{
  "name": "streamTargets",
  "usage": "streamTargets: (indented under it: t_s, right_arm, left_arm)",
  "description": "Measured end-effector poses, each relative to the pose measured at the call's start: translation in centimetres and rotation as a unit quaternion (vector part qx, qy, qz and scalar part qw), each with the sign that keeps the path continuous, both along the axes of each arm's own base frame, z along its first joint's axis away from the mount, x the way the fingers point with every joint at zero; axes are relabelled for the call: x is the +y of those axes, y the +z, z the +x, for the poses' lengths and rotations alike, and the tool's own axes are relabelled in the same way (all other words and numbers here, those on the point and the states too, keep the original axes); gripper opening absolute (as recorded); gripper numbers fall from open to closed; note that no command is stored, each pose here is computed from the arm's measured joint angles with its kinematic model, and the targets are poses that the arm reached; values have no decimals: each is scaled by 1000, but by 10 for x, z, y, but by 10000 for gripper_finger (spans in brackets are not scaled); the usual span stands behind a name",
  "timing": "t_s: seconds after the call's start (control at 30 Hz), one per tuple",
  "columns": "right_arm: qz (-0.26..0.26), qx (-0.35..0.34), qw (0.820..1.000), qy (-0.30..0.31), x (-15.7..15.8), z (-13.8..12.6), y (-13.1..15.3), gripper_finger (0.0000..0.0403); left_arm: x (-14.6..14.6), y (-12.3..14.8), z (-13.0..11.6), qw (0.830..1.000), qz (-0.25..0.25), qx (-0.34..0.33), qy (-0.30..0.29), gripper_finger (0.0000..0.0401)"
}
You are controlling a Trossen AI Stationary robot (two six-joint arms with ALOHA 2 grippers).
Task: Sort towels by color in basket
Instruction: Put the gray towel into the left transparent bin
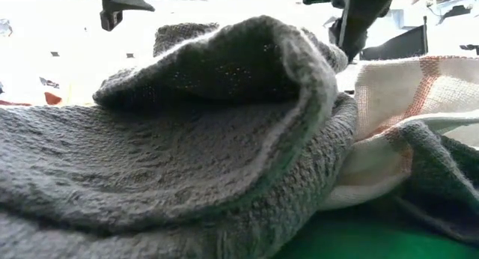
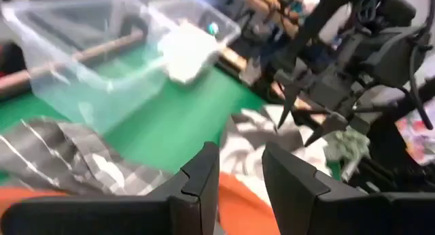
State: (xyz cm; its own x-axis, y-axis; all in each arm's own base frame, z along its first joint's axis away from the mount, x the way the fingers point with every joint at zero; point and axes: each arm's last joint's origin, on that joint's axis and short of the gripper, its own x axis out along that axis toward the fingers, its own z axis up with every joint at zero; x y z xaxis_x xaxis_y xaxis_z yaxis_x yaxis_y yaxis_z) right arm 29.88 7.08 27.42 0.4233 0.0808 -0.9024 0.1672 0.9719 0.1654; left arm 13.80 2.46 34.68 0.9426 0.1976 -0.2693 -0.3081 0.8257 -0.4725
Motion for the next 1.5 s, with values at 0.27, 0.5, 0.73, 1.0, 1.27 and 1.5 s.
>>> streamTargets:
  t_s: [0.27,0.5,0.73,1.0,1.27,1.5]
  right_arm:
    - [-20,100,992,-72,-4,-13,-12,285]
    - [-29,122,990,-59,4,-5,-29,278]
    - [-10,179,982,-65,7,-4,-67,155]
    - [12,91,992,-87,-4,-16,-17,24]
    - [7,-188,975,-115,-41,-46,93,16]
    - [-25,-457,883,-106,-70,-67,169,16]
  left_arm:
    - [-8,-2,-2,999,-41,7,-18,107]
    - [-10,-3,-2,999,-43,10,-26,107]
    - [-11,-3,-2,997,-60,8,-38,107]
    - [-11,1,5,997,-64,-17,-46,107]
    - [-5,12,41,996,-8,-75,-55,107]
    - [2,56,61,990,92,-102,-43,107]
